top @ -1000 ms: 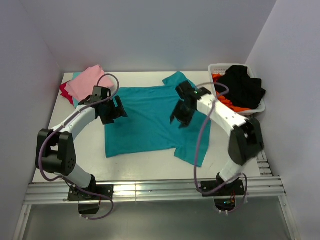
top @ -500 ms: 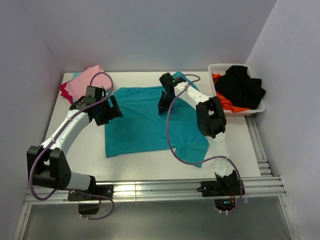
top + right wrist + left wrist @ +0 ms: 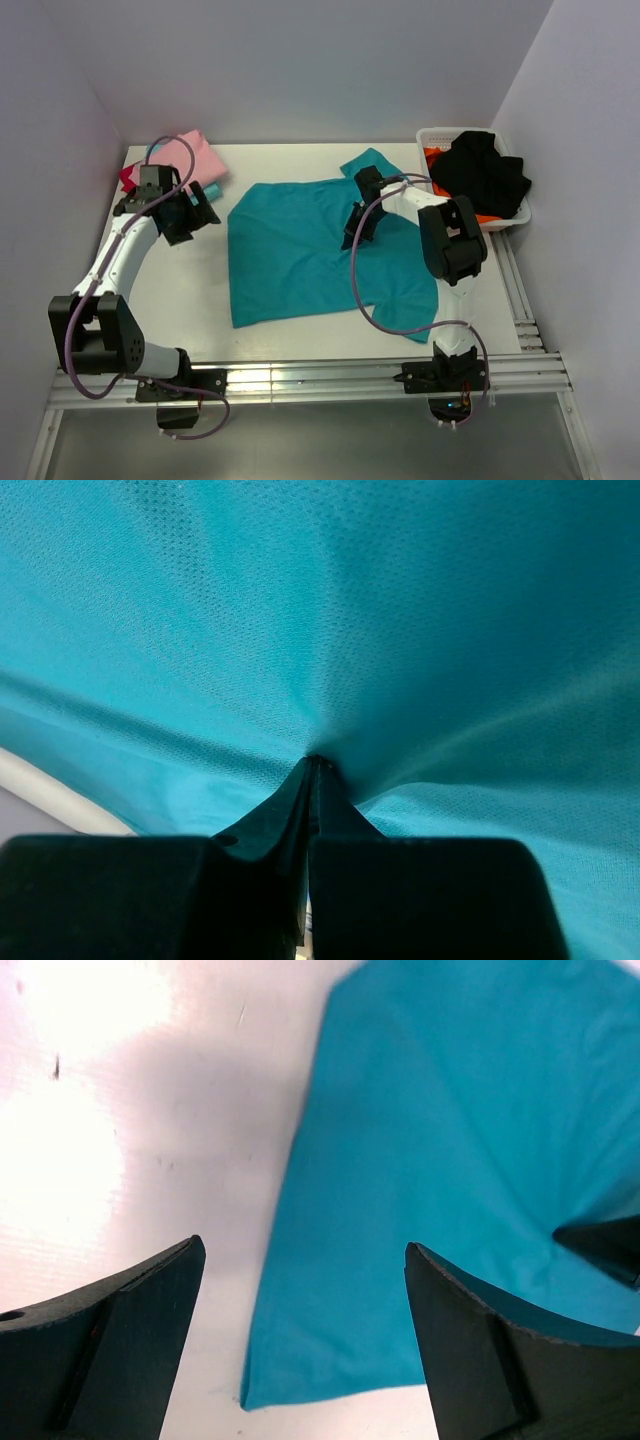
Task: Fold and stack the t-shirts
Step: Flatten the tshirt out
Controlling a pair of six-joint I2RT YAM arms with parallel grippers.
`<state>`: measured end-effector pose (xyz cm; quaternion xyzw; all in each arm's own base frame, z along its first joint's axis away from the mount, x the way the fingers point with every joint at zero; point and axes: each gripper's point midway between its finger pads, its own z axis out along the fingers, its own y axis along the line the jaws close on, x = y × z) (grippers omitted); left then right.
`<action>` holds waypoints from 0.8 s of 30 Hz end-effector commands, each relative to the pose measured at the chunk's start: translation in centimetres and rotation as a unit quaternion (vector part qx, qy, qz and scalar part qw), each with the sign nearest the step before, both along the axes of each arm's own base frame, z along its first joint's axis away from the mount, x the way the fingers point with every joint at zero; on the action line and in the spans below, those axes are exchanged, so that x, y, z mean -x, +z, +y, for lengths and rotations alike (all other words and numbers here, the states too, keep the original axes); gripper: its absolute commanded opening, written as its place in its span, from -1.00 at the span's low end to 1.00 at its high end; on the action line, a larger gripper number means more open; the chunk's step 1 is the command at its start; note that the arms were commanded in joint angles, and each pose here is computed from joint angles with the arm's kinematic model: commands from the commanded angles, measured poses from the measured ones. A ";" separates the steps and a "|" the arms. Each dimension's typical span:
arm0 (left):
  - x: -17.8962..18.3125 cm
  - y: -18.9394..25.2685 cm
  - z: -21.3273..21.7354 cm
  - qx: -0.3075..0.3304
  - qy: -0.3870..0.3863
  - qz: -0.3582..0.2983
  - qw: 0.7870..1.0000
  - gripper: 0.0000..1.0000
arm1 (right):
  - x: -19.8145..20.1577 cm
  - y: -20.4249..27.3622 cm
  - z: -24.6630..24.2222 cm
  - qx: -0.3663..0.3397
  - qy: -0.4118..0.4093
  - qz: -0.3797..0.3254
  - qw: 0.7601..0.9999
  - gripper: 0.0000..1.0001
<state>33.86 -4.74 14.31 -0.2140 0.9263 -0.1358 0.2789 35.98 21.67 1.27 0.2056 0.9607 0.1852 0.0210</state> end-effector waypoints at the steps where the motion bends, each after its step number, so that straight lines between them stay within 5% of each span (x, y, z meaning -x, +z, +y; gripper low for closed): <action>1: -2.3 2.4 0.1 0.008 -0.013 -0.035 0.999 0.75 | 0.8 -1.9 -4.0 0.066 -0.001 -0.001 0.998 -1.00; 12: -8.7 -1.6 -3.5 0.125 -0.063 -0.055 0.989 0.68 | 1.0 -0.5 -4.2 0.057 0.002 -0.004 0.998 -1.00; 24: -13.4 -6.0 -7.7 0.137 -0.097 -0.048 0.985 0.64 | 1.1 0.9 -4.6 0.072 0.002 -0.003 0.997 -1.00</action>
